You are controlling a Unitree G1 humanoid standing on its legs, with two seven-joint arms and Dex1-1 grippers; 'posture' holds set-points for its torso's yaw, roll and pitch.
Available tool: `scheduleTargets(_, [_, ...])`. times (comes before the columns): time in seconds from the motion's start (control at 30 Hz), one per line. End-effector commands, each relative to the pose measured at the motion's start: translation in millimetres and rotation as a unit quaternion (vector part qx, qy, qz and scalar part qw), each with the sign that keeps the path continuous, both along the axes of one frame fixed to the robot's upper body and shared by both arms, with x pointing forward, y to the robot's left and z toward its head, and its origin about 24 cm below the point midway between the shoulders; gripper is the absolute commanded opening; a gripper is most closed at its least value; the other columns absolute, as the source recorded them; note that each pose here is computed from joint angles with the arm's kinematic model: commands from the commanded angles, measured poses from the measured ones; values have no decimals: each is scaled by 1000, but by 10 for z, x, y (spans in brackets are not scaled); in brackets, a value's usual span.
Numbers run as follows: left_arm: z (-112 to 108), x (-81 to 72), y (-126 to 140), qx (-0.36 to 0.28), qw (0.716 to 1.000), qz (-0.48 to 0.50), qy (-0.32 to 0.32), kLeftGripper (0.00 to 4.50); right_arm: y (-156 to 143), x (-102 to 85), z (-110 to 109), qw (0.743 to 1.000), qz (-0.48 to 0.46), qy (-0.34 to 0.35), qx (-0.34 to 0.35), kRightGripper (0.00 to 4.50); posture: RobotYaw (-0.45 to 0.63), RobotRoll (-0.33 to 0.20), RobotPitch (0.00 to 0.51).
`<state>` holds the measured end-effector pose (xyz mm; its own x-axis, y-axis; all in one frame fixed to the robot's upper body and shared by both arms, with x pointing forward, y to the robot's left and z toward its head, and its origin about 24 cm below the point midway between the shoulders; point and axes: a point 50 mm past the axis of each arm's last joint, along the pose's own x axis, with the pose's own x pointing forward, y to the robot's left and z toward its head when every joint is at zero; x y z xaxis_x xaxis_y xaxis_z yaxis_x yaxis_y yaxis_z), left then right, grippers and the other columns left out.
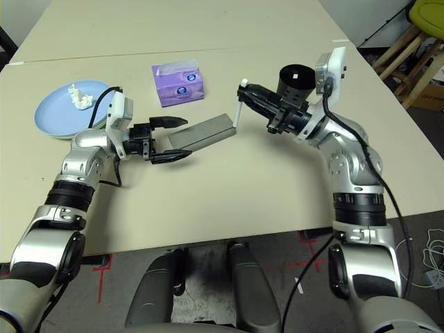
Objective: Organize and tidy the items on the table.
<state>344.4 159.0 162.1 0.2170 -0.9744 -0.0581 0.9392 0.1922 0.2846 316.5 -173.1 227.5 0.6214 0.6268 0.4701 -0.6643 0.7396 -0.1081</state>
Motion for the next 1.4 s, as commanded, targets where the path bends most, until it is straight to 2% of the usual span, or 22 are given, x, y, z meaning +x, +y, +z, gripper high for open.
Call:
scheduleTargets(0.03, [-43, -28, -34, 3, 1000, -8, -1, 4500, -123, -34, 140, 992, -104, -56, 36, 426, 20, 0, 208])
scheduleTargets(0.2, [-44, -23, -35, 5, 1000, -6, -3, 4500, -275, 33, 191, 973, -215, -66, 45, 426, 21, 0, 210])
scheduleTargets(0.37, [-60, -33, -35, 3, 1000, -4, -2, 4500, -311, 68, 118, 955, -289, -54, 33, 426, 23, 0, 211])
scheduleTargets(0.57, [-66, -38, -29, 3, 1000, -3, -1, 4500, -280, 92, 76, 942, -330, -33, 47, 426, 28, 0, 211])
scheduleTargets(0.7, [-66, -38, -26, 3, 1000, -2, -1, 4500, -321, 132, 5, 930, -364, 12, 49, 426, 28, 0, 211])
scheduleTargets(1.1, [-67, -37, -33, 3, 1000, -2, 1, 4500, -379, 206, -113, 914, -385, 111, 55, 426, 26, 0, 213])
scheduleTargets(1.17, [-69, -36, -29, 3, 1000, 0, 2, 4500, -386, 207, -93, 908, -401, 109, 49, 426, 28, 0, 214])
scheduleTargets(1.4, [-79, -42, -40, 2, 1000, -3, 6, 4500, -345, 190, -109, 912, -392, 114, 37, 3009, 27, 0, 216])
